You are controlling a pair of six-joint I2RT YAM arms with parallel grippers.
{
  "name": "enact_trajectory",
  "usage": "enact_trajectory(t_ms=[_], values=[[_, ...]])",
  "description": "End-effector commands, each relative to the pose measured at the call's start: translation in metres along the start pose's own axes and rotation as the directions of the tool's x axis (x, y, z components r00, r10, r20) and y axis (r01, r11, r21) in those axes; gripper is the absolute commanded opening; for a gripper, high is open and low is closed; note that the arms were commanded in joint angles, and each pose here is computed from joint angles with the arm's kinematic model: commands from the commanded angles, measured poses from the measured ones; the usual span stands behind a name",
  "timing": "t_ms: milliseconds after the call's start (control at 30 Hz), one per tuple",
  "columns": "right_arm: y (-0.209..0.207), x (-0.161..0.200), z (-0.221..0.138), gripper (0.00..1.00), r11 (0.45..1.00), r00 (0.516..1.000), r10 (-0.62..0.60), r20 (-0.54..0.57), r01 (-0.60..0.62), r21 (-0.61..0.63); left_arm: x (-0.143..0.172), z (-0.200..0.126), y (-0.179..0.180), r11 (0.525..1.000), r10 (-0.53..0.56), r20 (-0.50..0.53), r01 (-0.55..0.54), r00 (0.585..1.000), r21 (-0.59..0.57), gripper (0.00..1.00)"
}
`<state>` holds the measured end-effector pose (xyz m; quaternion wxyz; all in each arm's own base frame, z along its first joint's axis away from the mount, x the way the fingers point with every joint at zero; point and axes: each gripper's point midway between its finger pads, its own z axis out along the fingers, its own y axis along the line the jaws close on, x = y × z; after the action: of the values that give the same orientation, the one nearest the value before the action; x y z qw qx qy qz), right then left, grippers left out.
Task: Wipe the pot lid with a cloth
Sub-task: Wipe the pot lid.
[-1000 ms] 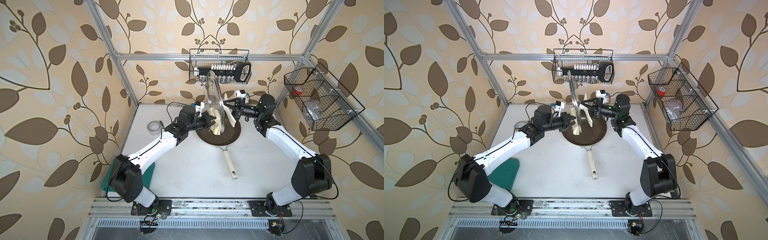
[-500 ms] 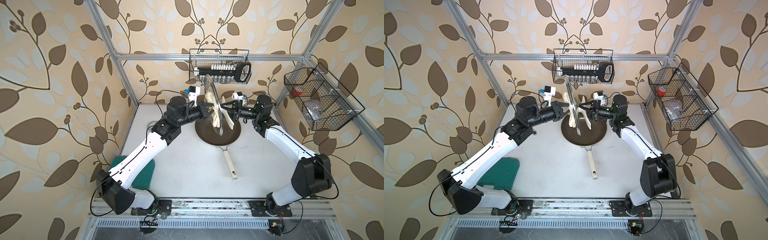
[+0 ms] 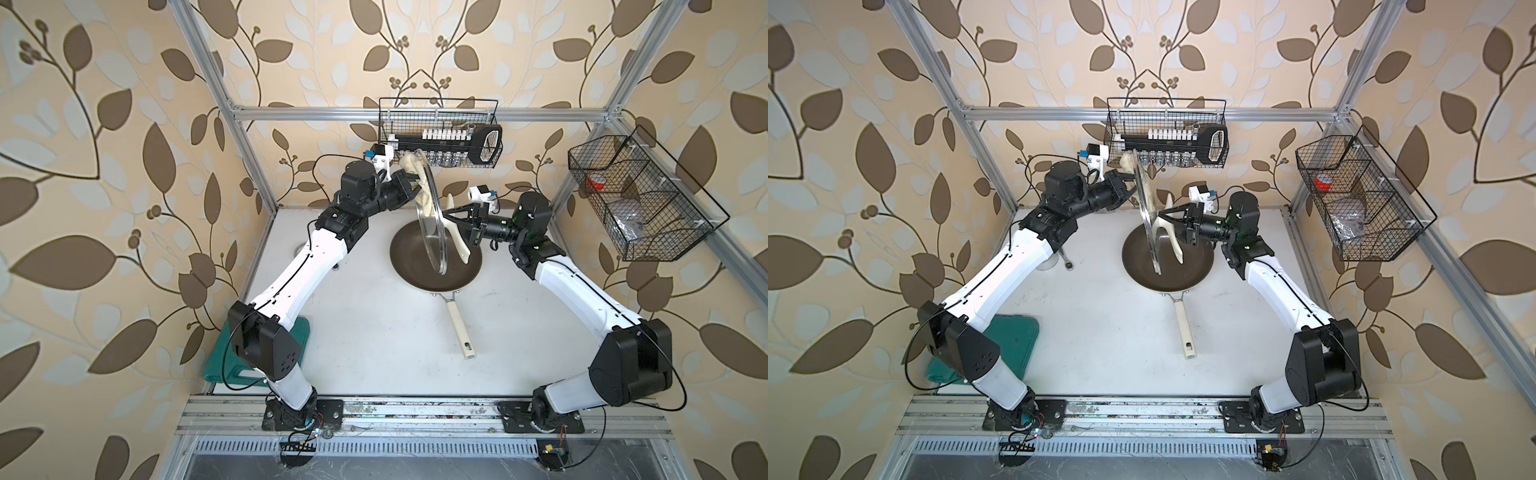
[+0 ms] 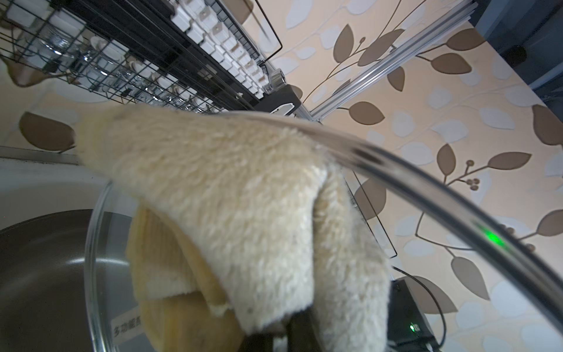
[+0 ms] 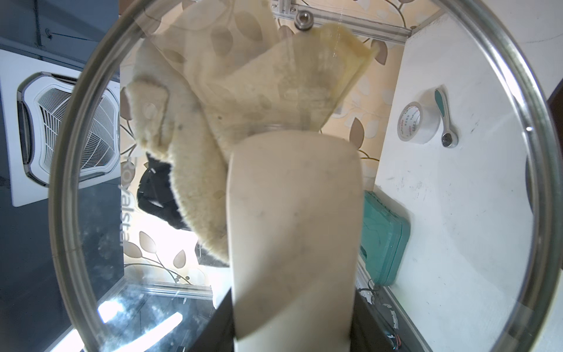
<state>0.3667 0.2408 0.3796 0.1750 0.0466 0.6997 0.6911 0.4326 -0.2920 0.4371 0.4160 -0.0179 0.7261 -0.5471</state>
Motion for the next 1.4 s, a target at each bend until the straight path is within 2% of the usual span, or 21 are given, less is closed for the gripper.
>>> enact_trajectory(t_ms=[0, 233, 367, 567, 700, 800, 1000, 1133, 1267, 1367], values=[[0.086, 0.037, -0.011, 0.0, 0.928, 0.943, -0.331, -0.036, 0.319, -0.192, -0.003, 0.009, -0.004, 0.999, 0.044, -0.003, -0.044, 0.999, 0.023, 0.0], [0.102, 0.029, -0.009, 0.0, 0.914, 0.937, -0.35, -0.008, 0.339, -0.221, 0.032, 0.016, 0.037, 0.999, -0.044, -0.079, 0.041, 0.996, -0.03, 0.0], [0.107, 0.021, -0.007, 0.0, 0.912, 0.939, -0.343, 0.014, 0.337, -0.233, 0.06, 0.011, 0.046, 0.997, -0.062, -0.124, 0.057, 0.99, -0.044, 0.0], [0.108, 0.012, -0.005, 0.0, 0.915, 0.943, -0.33, 0.038, 0.33, -0.233, 0.119, -0.001, 0.028, 0.997, -0.071, -0.242, 0.068, 0.968, -0.018, 0.0], [0.1, 0.008, -0.006, 0.0, 0.925, 0.949, -0.313, 0.048, 0.316, -0.213, 0.137, -0.018, 0.007, 0.997, -0.077, -0.254, 0.078, 0.964, -0.005, 0.0], [0.091, 0.006, -0.005, 0.0, 0.934, 0.953, -0.298, 0.058, 0.303, -0.191, 0.134, -0.031, -0.014, 0.997, -0.067, -0.226, 0.072, 0.972, 0.017, 0.0], [0.083, 0.006, -0.003, 0.0, 0.94, 0.957, -0.286, 0.047, 0.29, -0.179, 0.097, -0.055, -0.055, 0.997, -0.009, -0.109, 0.016, 0.994, 0.07, 0.0], [0.084, 0.013, -0.002, 0.0, 0.938, 0.956, -0.293, 0.025, 0.292, -0.186, 0.068, -0.059, -0.077, 0.994, 0.077, -0.035, -0.074, 0.996, 0.085, 0.0], [0.086, 0.025, 0.0, 0.0, 0.932, 0.95, -0.311, -0.016, 0.301, -0.201, 0.028, -0.059, -0.084, 0.988, 0.138, 0.042, -0.14, 0.99, 0.065, 0.0], [0.089, 0.034, 0.001, 0.0, 0.928, 0.946, -0.322, -0.042, 0.307, -0.212, 0.005, -0.047, -0.075, 0.986, 0.162, 0.073, -0.165, 0.984, 0.038, 0.0]])
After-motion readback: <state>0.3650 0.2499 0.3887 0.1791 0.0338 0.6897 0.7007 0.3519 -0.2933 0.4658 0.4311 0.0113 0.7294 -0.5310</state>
